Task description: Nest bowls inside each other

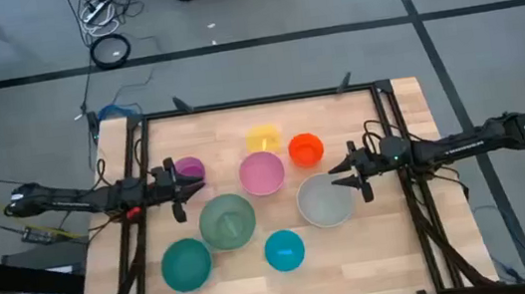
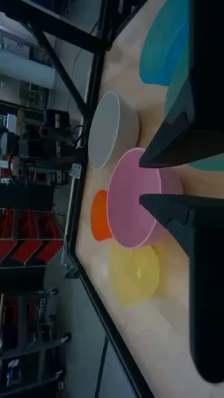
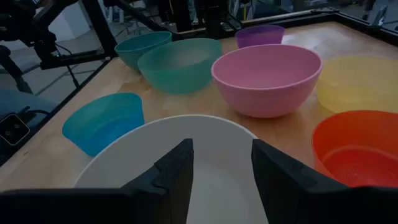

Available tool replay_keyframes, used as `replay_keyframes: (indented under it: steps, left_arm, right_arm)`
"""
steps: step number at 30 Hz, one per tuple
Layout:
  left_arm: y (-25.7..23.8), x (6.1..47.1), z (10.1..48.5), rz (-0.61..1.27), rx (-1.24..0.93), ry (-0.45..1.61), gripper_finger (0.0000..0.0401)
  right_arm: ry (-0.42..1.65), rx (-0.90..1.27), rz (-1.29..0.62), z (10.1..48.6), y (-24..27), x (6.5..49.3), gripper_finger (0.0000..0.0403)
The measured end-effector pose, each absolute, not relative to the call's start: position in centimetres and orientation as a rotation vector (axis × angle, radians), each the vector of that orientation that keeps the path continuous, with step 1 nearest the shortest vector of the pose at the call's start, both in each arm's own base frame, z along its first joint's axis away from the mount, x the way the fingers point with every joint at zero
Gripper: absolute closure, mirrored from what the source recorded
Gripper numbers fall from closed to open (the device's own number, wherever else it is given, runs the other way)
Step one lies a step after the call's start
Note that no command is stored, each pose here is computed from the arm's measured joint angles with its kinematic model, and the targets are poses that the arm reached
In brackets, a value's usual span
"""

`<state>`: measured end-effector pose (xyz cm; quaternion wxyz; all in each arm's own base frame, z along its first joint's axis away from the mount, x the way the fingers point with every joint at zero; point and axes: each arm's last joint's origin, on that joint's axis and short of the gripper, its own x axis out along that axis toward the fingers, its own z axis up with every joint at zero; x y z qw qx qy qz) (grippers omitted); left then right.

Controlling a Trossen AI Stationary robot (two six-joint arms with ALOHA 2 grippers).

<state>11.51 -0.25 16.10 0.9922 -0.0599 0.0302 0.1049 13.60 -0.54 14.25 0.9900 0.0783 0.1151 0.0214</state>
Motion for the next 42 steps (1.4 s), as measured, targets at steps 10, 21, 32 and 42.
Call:
replay_keyframes:
  steps: [10, 21, 32, 42]
  left_arm:
    - [-0.2, 11.5, 16.1, 0.210, -0.120, 0.061, 0.0316]
    - [-0.2, 11.5, 16.1, 0.211, -0.120, 0.061, 0.0316]
    - [-0.2, 11.5, 16.1, 0.211, -0.120, 0.060, 0.0316]
    - [-0.2, 11.5, 17.5, 0.199, -0.189, -0.087, 0.0316]
  right_arm:
    - [0.231, 0.157, 0.043, 14.3, -0.5, 13.6, 0.0250]
    - [0.231, 0.157, 0.043, 14.3, -0.5, 13.6, 0.0250]
    - [0.167, 0.072, 0.053, 14.8, -0.5, 13.7, 0.0250]
    - [-0.180, 0.255, 0.085, 18.4, -0.5, 13.7, 0.0250]
